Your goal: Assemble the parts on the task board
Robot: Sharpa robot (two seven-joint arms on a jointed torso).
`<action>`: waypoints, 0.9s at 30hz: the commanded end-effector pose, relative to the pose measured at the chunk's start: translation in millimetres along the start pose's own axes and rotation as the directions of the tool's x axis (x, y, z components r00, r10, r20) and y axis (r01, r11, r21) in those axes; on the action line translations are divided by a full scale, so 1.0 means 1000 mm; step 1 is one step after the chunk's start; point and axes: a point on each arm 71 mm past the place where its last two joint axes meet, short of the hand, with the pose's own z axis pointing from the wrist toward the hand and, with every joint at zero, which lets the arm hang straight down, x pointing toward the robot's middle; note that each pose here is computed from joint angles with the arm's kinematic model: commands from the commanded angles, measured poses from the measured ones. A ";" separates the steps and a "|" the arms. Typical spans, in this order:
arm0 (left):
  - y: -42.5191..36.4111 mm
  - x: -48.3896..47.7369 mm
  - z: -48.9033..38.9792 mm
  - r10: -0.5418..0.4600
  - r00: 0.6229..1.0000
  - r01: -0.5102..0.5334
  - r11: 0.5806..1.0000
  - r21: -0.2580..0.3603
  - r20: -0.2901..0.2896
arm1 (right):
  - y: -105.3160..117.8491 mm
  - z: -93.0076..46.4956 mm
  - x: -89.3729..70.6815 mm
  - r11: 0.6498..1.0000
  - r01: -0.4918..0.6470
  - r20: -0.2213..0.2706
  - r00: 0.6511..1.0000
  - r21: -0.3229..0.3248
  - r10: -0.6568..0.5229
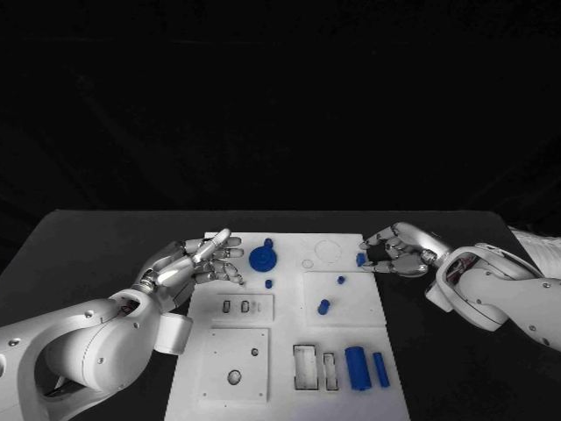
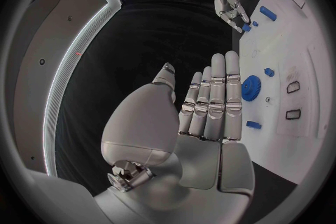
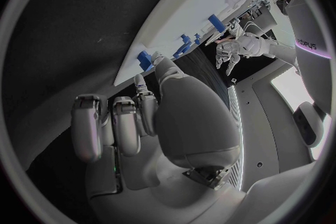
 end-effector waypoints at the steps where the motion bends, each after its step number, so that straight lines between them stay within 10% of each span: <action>1: -0.0004 0.0027 0.0004 -0.010 1.000 0.010 1.000 0.005 -0.023 | 0.001 0.002 0.002 1.000 0.004 -0.010 1.000 0.006 -0.004; 27: -0.0005 0.0021 -0.0002 -0.009 1.000 0.009 1.000 0.003 -0.022 | 0.004 0.008 0.010 1.000 0.017 -0.034 0.999 0.007 -0.016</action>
